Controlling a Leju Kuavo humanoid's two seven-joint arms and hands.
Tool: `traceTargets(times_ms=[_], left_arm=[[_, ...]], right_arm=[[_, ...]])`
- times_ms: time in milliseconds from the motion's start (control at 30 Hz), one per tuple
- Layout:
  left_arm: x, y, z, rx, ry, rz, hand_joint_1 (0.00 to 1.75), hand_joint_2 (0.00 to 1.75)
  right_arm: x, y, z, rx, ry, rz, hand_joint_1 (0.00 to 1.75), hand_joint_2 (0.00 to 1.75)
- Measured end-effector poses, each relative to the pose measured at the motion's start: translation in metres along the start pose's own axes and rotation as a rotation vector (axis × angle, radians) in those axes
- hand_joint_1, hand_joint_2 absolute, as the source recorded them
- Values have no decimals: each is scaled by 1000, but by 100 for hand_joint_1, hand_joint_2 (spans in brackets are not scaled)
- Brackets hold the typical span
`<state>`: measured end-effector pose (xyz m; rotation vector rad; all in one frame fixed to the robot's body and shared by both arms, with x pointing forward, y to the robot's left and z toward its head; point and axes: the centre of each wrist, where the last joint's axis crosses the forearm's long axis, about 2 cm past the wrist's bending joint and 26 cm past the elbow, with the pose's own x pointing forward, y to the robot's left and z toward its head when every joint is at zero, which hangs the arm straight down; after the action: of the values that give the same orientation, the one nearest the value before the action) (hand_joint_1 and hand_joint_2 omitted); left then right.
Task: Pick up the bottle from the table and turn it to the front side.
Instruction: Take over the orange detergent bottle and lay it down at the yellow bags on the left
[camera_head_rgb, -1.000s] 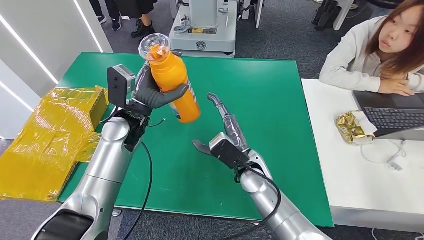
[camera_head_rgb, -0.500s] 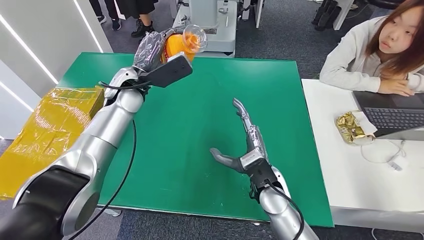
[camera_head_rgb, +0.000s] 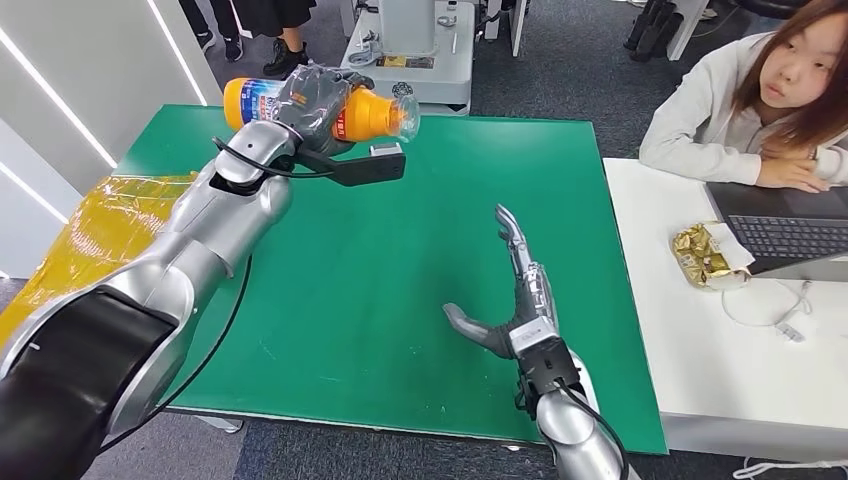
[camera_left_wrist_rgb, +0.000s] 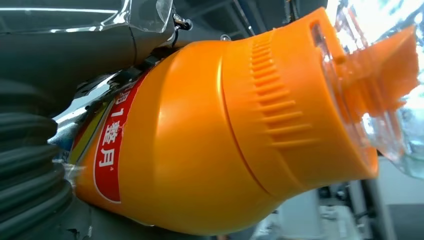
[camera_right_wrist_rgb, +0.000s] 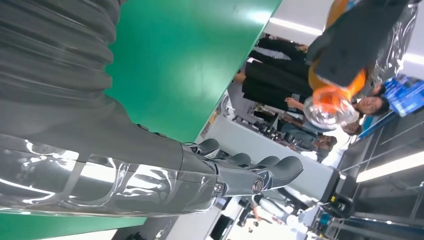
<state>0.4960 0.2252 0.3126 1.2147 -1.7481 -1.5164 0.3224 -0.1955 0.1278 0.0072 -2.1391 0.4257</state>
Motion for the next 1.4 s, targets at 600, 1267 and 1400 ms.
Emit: traceTargets(times_ms=[600,1267,1400], left_arm=[[-61,-6,26,-170,51,-364,175,175],[-128,-14,73,-315,159,-343,175,175],[-138,-22,87,-362,178,-310,175,175]], right_arm=[[-12,-3,29,-76,23,-2,0,175],[-4,-16,58,-157,45,20,0,175],[-1,-21,56,-154,39,29,0,175]])
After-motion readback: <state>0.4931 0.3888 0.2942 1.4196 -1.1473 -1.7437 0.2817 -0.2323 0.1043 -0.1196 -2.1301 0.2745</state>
